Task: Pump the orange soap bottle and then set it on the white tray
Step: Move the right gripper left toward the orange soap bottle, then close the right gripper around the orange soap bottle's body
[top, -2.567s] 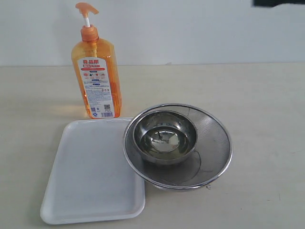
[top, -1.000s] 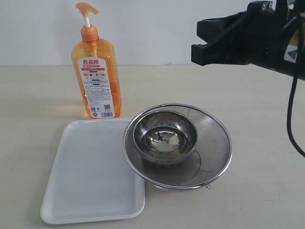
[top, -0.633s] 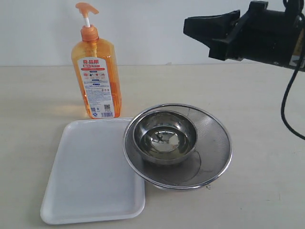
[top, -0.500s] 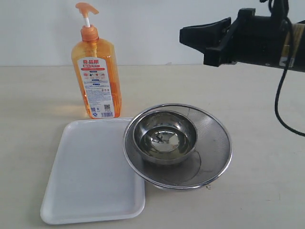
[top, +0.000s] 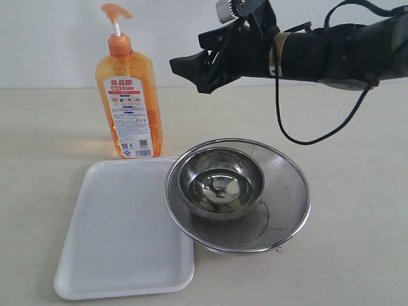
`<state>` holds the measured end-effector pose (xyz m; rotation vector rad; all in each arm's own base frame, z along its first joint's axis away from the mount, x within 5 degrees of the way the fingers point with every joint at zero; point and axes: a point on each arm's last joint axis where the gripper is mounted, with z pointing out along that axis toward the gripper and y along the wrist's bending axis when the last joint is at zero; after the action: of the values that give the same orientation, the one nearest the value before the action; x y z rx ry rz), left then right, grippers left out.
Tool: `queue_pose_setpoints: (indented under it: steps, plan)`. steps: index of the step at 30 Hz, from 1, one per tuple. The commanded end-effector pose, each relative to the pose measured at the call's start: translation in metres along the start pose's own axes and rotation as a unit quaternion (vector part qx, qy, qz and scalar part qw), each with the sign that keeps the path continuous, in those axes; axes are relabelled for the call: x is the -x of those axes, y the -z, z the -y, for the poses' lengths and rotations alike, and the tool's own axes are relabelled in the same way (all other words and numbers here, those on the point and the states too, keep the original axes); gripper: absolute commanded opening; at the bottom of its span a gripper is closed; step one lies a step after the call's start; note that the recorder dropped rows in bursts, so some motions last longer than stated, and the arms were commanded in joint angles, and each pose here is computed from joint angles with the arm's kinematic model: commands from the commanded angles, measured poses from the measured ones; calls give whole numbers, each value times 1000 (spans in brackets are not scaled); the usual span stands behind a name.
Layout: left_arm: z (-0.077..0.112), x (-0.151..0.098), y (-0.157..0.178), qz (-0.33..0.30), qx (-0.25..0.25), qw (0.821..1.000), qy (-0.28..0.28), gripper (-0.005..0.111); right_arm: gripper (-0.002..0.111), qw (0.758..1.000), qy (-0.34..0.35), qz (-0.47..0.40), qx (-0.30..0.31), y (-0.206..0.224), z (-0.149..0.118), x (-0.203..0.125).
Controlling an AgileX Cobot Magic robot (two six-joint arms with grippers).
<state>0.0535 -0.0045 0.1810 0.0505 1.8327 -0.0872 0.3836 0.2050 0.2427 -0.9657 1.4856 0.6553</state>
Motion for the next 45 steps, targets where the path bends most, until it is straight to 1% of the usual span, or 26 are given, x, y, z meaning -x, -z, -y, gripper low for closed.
queue_pose_setpoints:
  steps: [1,8,9,10,15,20,26,28,32,37,45]
  plan:
    - [0,1,0,4,-3,1000,0,5,72,999,-30,-10,43,-22,5,-9]
    - [0,1,0,4,-3,1000,0,5,72,989,-27,-24,142,-44,6,-12]
    - [0,1,0,4,-3,1000,0,5,72,985,-26,-15,170,-47,5,-11]
    - [0,1,0,4,-3,1000,0,5,72,983,-26,-7,180,-48,5,-10]
    - [0,1,0,4,-3,1000,0,5,72,985,-5,8,173,-56,12,-6]
    - [0,1,0,4,-3,1000,0,5,72,983,-5,28,180,-66,18,-7]
    - [0,1,0,4,-3,1000,0,5,72,981,-12,37,189,-82,26,-23]
    - [0,1,0,4,-3,1000,0,5,72,980,-20,43,194,-86,26,-28]
    - [0,1,0,4,-3,1000,0,5,72,980,-19,50,194,-90,26,-27]
    - [0,1,0,4,-3,1000,0,5,72,984,-21,39,172,-93,27,-29]
    - [0,1,0,4,-3,1000,0,5,72,985,-21,37,169,-93,28,-29]
